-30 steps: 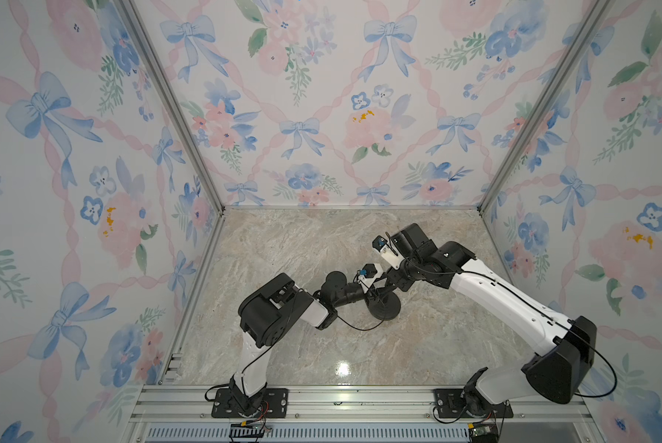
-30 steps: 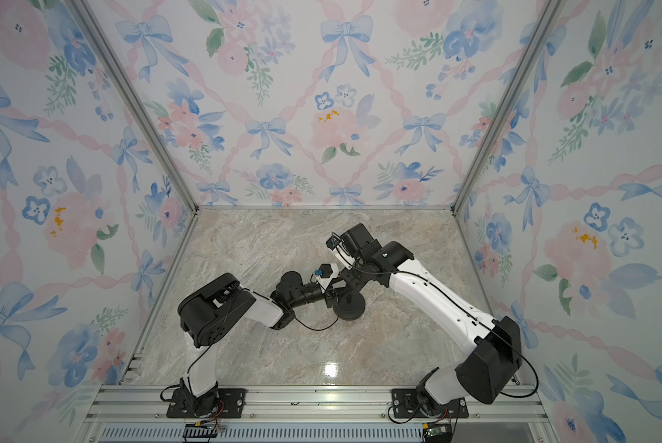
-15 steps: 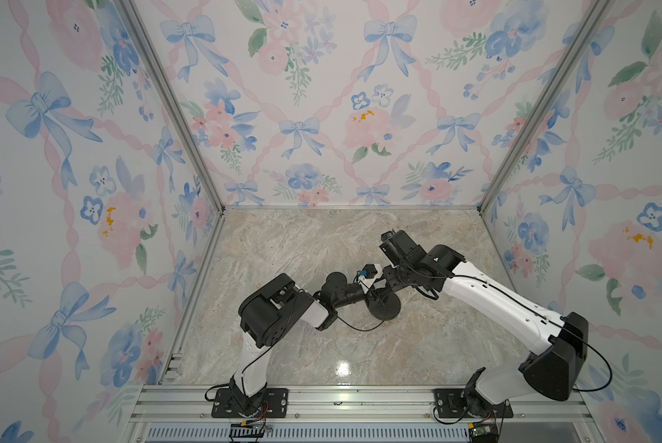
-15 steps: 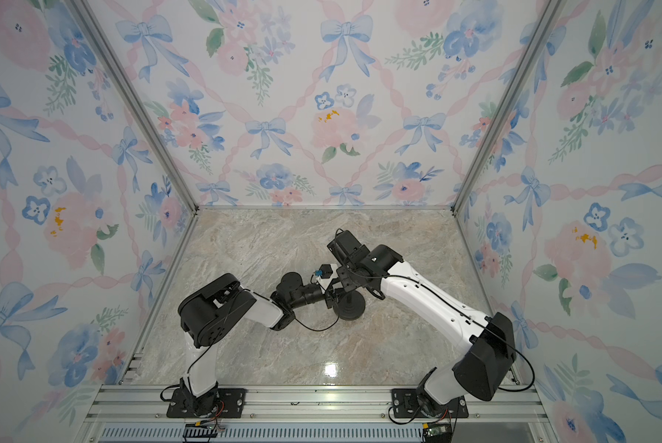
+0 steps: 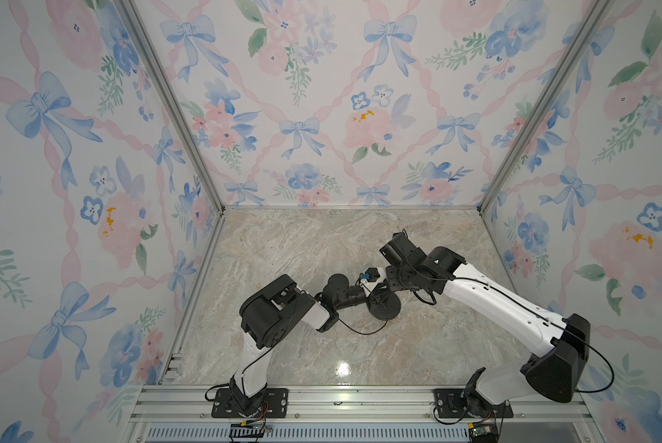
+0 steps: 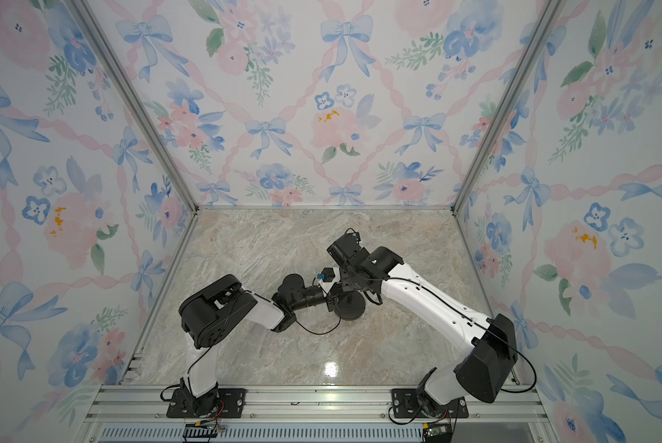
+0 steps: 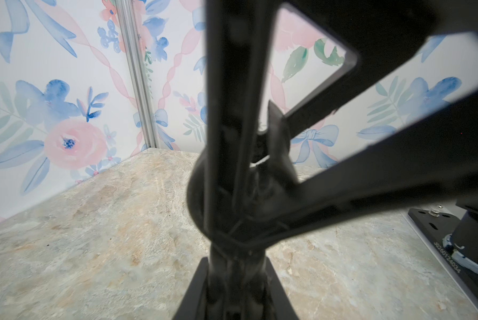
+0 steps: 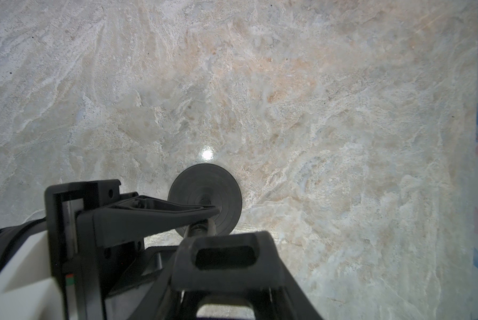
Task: Assemble a microphone stand
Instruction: Screw the microphone stand pole into the microphone stand base.
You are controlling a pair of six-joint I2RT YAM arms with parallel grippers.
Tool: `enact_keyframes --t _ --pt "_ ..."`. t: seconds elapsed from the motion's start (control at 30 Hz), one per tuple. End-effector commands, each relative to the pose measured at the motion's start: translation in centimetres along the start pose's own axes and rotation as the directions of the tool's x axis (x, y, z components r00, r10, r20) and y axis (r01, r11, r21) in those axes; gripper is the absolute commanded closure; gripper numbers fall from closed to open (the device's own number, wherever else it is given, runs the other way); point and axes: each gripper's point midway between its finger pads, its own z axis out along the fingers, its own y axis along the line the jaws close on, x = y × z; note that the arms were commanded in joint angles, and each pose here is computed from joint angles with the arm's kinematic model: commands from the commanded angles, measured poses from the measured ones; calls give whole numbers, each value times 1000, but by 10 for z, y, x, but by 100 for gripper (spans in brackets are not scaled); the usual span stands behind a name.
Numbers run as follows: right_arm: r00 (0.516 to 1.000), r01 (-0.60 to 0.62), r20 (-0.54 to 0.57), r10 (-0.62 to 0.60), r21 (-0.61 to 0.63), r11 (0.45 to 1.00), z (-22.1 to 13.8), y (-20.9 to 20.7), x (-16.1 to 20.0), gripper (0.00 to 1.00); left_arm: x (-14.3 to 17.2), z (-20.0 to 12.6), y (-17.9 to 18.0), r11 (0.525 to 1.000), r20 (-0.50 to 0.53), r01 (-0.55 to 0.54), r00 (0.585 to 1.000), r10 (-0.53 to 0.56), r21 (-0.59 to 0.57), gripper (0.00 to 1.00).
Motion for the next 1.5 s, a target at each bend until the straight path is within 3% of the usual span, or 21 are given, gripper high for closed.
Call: enact_keyframes --t 0.0,0.13,0.3,0.43,0.5,0.53,0.6,0.7,0.83,0.97,1.03,1.13,1.3,1.47 --pt "968 29 -247 -43 -62 998 12 17 60 56 -6 -3 10 999 11 -22 1000 23 -42 94" --pt "983 84 -156 -98 -96 992 -6 12 36 41 -2 -4 11 999 3 -19 1000 19 -49 100" --pt "973 226 -22 -232 -154 962 -47 -5 0 36 -2 -7 14 998 1 -15 1000 16 -56 100" --pt "890 456 120 -440 -250 854 -72 -12 -12 34 -2 -9 15 998 -1 -15 1000 15 -63 100" --pt "750 661 231 -619 -263 703 -81 -9 -9 33 0 -11 14 998 -5 -9 1000 9 -60 100" --pt "633 774 283 -721 -255 579 -83 -6 -2 32 0 -11 14 998 -5 -7 1000 7 -58 100" --pt "246 965 376 -893 -180 191 -84 -4 22 22 1 -12 14 999 -7 0 1000 -1 -54 100" --pt "70 990 424 -903 -143 10 -71 -3 18 17 1 -12 12 999 -8 -2 1000 2 -42 100" --pt "49 975 433 -900 -217 -51 -52 6 4 16 2 -11 11 1000 -8 -1 1000 1 -31 99" --pt "65 953 370 -927 -299 -52 -31 8 -6 18 2 -10 10 1000 -8 -1 1000 1 -25 98" --pt "84 943 352 -932 -331 -40 -24 9 -8 27 2 -10 9 1000 -8 -1 1000 1 -24 97" --pt "118 929 307 -944 -371 -5 -13 8 -8 39 1 -10 11 1000 -5 -1 1000 1 -28 96" --pt "164 918 249 -955 -392 55 -5 5 -6 49 2 -10 12 999 -7 3 1000 -3 -32 94" --pt "304 890 194 -933 -406 206 0 7 -11 62 2 -10 14 999 -7 7 1000 -8 -43 91"
